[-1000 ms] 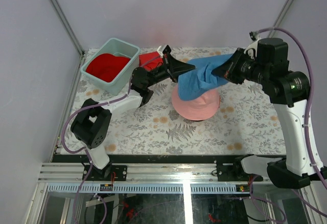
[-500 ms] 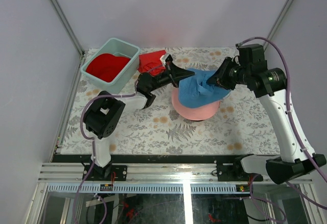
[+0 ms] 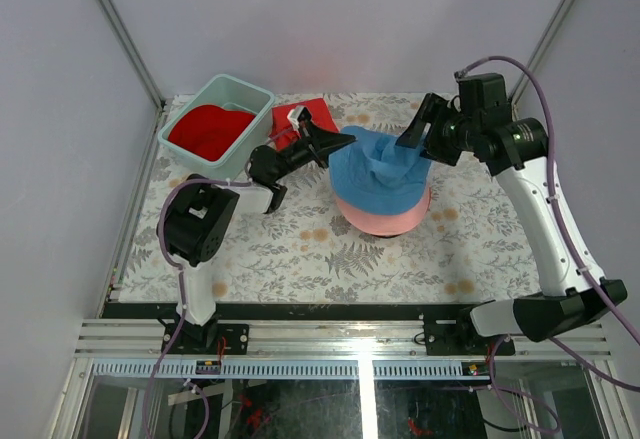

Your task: Stack the hats

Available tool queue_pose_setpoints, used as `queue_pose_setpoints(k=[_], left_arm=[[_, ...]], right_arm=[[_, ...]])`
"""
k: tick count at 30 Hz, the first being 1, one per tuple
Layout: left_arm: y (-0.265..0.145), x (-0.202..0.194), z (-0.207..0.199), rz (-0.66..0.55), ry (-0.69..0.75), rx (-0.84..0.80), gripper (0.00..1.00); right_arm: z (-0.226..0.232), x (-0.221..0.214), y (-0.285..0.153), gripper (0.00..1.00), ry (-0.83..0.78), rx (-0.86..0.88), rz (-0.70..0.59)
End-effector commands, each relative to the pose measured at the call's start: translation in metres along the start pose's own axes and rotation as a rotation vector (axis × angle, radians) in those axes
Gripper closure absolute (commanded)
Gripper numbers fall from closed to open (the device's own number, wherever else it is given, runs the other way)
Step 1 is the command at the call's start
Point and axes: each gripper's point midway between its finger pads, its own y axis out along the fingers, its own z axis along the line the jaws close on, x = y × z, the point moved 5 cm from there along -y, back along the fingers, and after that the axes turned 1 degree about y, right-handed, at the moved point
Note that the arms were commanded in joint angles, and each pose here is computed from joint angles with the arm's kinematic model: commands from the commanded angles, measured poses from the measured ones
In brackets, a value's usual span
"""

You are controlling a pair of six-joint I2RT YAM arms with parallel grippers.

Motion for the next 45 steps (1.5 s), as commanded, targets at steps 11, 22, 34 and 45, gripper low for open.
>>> queue_pose_setpoints(k=[11, 22, 34, 45], left_arm=[[-0.026, -0.006, 0.030, -0.005, 0.010, 0.008, 1.00], [-0.033, -0.008, 0.037, -0.013, -0.006, 0.030, 1.00], [-0.036, -0.008, 0.041, -0.010, -0.028, 0.045, 1.00], [-0.034, -0.003, 0.043, -0.010, -0.043, 0.047, 1.00]], right_arm=[[-0.077, -0.024, -0.025, 0.28, 0.115, 0.056, -0.119], [-0.101, -0.040, 0.005, 0.53, 0.281, 0.459, -0.120], [-0.112, -0.058, 0.023, 0.44, 0.343, 0.536, -0.123], [-0.124, -0.066, 0.034, 0.40, 0.334, 0.510, -0.120]])
